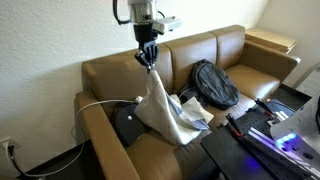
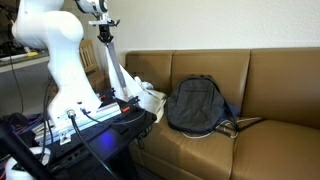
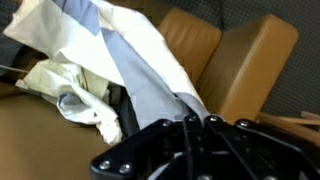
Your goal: Move the white cloth on top of the grey backpack to the left side of the sofa
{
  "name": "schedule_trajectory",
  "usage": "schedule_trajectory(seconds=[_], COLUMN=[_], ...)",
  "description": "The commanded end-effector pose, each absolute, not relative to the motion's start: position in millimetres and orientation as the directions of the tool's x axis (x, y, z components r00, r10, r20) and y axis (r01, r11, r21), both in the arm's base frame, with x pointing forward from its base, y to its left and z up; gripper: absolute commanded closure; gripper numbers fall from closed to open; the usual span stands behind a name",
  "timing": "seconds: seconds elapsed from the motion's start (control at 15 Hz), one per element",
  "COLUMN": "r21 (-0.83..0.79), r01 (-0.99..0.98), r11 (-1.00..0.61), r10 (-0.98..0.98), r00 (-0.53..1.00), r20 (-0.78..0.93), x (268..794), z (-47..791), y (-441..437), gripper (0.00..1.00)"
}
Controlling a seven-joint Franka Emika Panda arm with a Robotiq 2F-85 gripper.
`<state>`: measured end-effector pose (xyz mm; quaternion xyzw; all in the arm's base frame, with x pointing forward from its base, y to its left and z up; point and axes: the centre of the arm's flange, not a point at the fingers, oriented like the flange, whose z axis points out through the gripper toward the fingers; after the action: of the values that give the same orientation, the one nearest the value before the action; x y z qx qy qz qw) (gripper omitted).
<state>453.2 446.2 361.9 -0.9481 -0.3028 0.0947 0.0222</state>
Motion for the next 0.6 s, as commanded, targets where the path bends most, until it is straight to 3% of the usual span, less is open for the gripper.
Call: schedule_trajectory(seconds=[0.0, 0.53], r21=[-0.085, 0.241], r01=[0.541, 0.560], r11=[-0.837, -0.793], r10=[0.543, 0.589], r00=[0.840, 0.806], r20=[0.005, 0.062], x=[474, 514], z=[409, 350], y=[505, 490], gripper=[1.00, 1.00])
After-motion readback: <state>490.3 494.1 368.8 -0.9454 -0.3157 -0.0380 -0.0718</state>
